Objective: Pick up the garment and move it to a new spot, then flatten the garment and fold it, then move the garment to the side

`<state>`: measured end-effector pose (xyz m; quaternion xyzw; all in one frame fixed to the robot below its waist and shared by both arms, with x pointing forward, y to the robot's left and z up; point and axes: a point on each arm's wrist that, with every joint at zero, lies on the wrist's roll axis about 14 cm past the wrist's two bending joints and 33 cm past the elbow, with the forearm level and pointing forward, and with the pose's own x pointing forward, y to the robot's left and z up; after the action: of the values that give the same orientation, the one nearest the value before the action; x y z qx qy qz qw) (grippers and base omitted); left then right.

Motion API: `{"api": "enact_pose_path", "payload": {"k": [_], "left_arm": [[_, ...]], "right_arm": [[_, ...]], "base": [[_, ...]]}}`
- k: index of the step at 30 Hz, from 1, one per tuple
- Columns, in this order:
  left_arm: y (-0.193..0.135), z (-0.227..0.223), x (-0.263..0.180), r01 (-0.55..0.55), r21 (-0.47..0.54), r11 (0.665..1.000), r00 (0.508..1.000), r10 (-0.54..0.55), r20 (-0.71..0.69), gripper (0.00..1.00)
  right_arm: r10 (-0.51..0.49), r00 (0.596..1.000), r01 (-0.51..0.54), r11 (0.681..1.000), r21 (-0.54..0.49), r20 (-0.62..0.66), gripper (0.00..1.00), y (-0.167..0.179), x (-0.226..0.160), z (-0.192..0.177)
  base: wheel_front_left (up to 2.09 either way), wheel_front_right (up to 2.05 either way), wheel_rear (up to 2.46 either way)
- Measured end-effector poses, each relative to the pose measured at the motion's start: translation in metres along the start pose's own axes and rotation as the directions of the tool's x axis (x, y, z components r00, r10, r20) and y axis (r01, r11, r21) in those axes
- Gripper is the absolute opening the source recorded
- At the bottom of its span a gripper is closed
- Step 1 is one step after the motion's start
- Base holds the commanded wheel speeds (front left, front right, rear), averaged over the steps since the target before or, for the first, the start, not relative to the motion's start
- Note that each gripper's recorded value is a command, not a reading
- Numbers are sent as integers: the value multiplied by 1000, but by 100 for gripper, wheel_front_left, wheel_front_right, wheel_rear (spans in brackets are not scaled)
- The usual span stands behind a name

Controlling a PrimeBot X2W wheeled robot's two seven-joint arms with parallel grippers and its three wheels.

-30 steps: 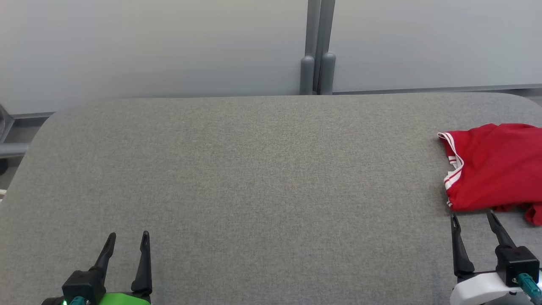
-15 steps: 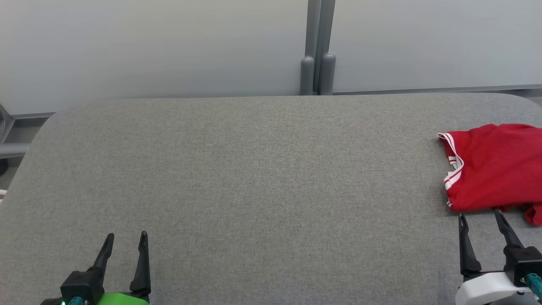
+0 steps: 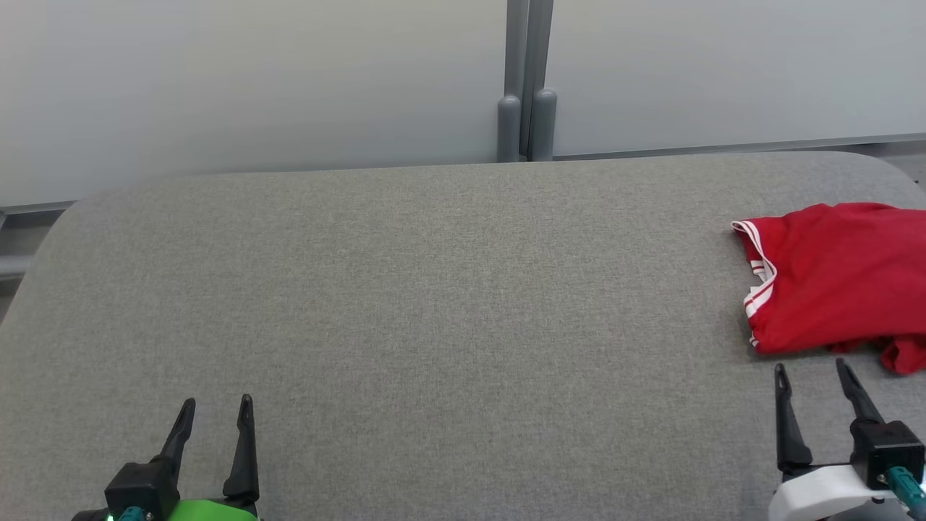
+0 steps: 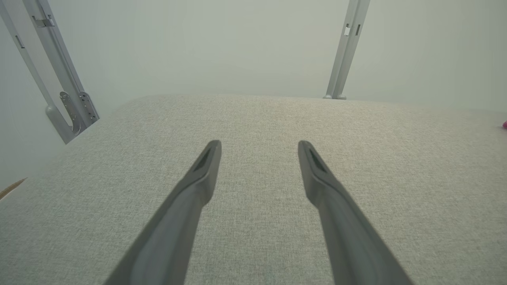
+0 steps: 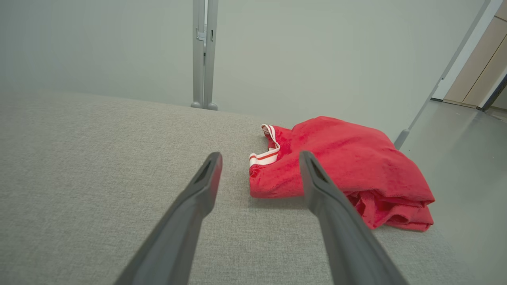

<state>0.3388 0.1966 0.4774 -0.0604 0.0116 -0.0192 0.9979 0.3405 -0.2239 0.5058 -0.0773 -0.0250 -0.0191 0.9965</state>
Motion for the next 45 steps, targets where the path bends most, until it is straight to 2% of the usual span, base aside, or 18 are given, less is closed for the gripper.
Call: {"api": "enact_pose_path", "payload": {"k": [4, 7, 8, 15, 25, 34, 45], "left_arm": [[1, 0, 0, -2, 3, 1000, 1000, 2, 1, 100], [2, 1, -1, -6, 2, 1000, 1000, 6, 2, 100], [2, -1, -2, -9, -6, 1000, 1000, 9, -1, 0], [1, -24, -10, -21, -26, 999, 997, 19, -75, 0], [6, -26, -8, -84, -218, 972, 993, 64, -99, 0], [8, -21, -2, -114, -364, 924, 992, 85, -95, 0], [9, -13, 7, -126, -510, 851, 992, 96, -85, 0]], "right_arm": [[69, 998, -69, 997, 23, 11, 100, 25, 2, 3], [73, 997, -73, 997, 28, 0, 100, 26, 1, -1], [79, 997, -78, 996, 31, -11, 0, 28, 0, -4], [83, 993, -79, 995, 59, -82, 0, 34, -7, -25], [27, 992, 9, 960, 282, -122, 0, 24, -4, -31], [2, 992, 55, 894, 445, -126, 0, 21, 2, -28], [-14, 991, 94, 788, 608, -135, 0, 18, 8, -25]], "base": [[0, 0, 0], [0, 0, 0], [0, 0, 0], [0, 0, 0], [0, 0, 0], [0, 0, 0], [0, 0, 0]]}}
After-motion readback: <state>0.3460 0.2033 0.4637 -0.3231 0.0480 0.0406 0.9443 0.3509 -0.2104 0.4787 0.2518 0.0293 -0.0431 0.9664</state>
